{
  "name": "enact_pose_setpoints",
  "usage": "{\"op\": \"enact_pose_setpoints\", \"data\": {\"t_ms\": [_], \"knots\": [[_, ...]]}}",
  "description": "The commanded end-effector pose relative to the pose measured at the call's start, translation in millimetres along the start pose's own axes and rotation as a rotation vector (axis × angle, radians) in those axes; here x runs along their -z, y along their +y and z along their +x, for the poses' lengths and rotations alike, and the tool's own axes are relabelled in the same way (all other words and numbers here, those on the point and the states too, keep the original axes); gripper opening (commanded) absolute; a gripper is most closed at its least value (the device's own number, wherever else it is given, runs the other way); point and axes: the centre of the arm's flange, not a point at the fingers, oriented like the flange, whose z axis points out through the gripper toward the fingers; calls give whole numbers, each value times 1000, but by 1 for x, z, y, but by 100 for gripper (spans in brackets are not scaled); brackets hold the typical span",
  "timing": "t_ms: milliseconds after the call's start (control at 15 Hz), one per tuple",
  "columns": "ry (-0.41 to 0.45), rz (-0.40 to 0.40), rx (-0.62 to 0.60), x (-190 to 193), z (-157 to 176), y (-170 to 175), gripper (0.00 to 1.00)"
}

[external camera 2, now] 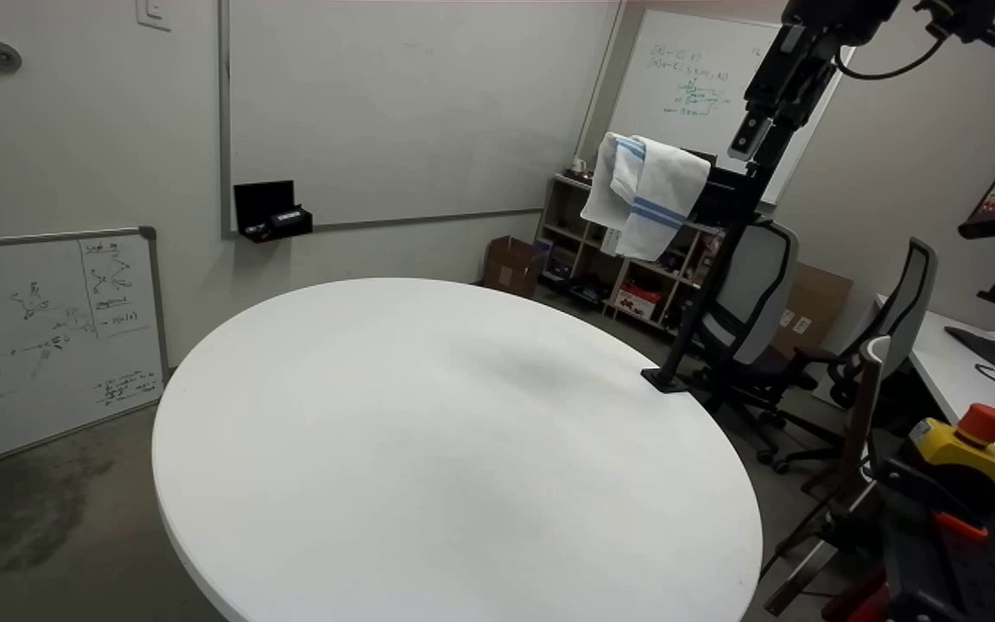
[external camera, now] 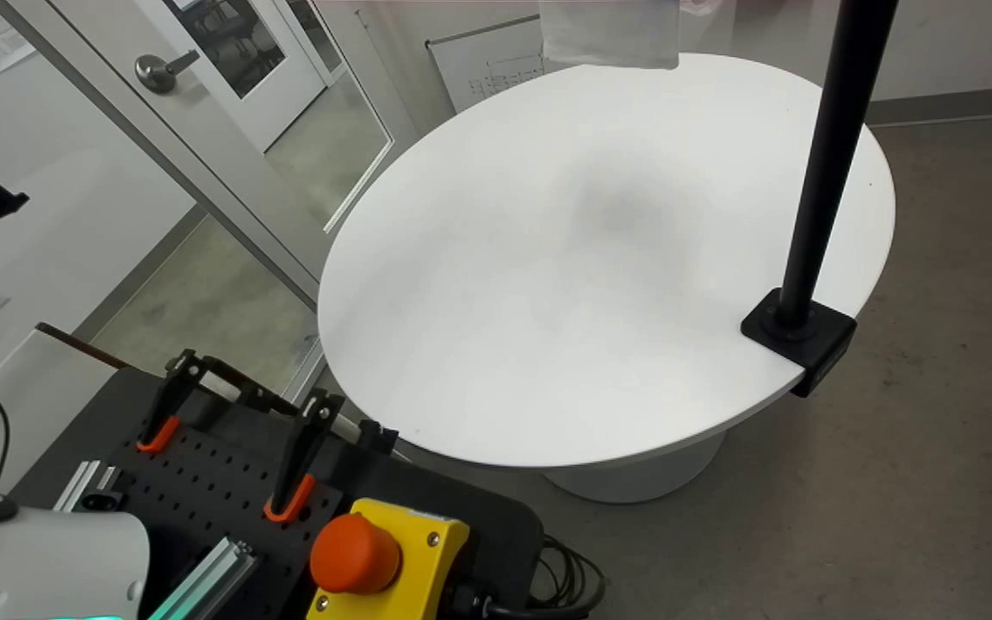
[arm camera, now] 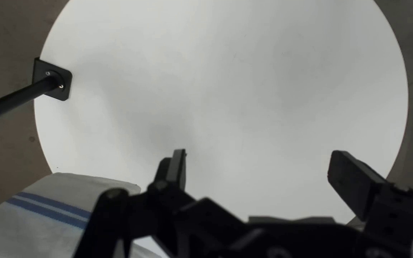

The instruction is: Put the cloth on the table

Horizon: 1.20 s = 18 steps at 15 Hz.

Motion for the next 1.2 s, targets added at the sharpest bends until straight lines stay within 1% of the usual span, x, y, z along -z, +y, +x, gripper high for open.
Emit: {"op": "enact_pose_setpoints", "data": {"t_ms": [0, 333, 533, 867, 1133], "knots": [[63, -8, -74, 10, 22, 11, 100], [202, -24, -188, 24, 57, 28, 100], [263, -56, -243, 24, 77, 38, 100], [324, -133, -393, 21, 104, 68, 100], [342, -172, -501, 18, 123, 94, 100]]}}
